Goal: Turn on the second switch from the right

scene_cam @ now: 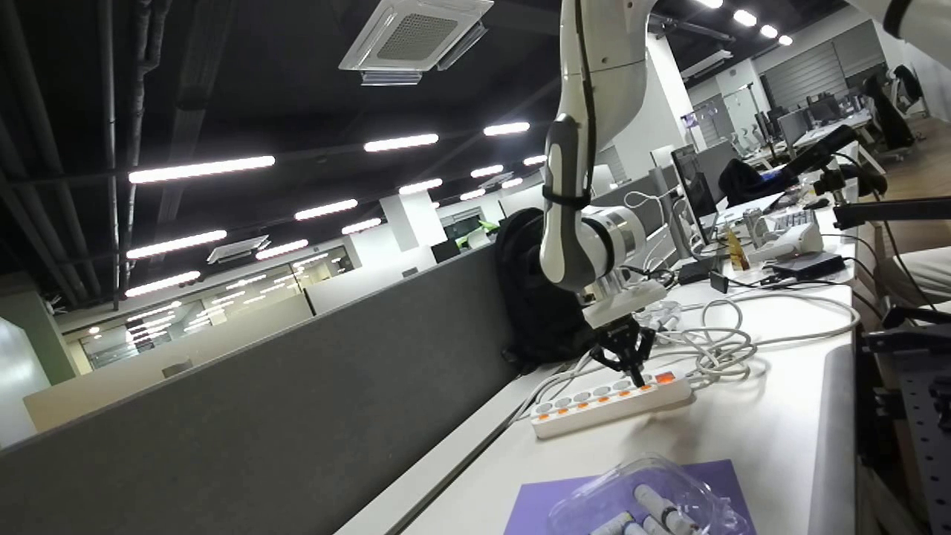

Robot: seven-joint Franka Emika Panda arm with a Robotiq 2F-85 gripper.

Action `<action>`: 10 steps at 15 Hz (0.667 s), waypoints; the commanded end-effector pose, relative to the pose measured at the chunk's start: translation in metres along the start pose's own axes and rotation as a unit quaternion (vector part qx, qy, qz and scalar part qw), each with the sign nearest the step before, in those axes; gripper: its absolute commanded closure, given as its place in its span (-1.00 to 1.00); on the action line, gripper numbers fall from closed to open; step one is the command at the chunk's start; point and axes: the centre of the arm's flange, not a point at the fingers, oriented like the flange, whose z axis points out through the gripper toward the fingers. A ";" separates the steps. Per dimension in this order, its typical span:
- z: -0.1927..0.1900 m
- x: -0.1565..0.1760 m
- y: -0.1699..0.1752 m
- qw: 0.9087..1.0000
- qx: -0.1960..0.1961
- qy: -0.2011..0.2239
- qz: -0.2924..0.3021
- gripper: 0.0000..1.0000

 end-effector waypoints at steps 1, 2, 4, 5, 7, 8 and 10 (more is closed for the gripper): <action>0.000 0.013 -0.002 1.000 0.009 -0.001 0.014 1.00; 0.000 0.015 -0.001 1.000 0.010 0.001 0.018 1.00; -0.001 0.018 0.002 1.000 0.010 0.009 0.026 1.00; -0.001 0.020 0.004 0.999 0.011 0.010 0.030 1.00; 0.000 0.022 0.007 0.999 0.008 0.011 0.035 1.00; 0.002 0.023 0.008 0.999 0.007 0.010 0.036 1.00; 0.005 0.024 0.010 0.999 0.005 0.009 0.039 1.00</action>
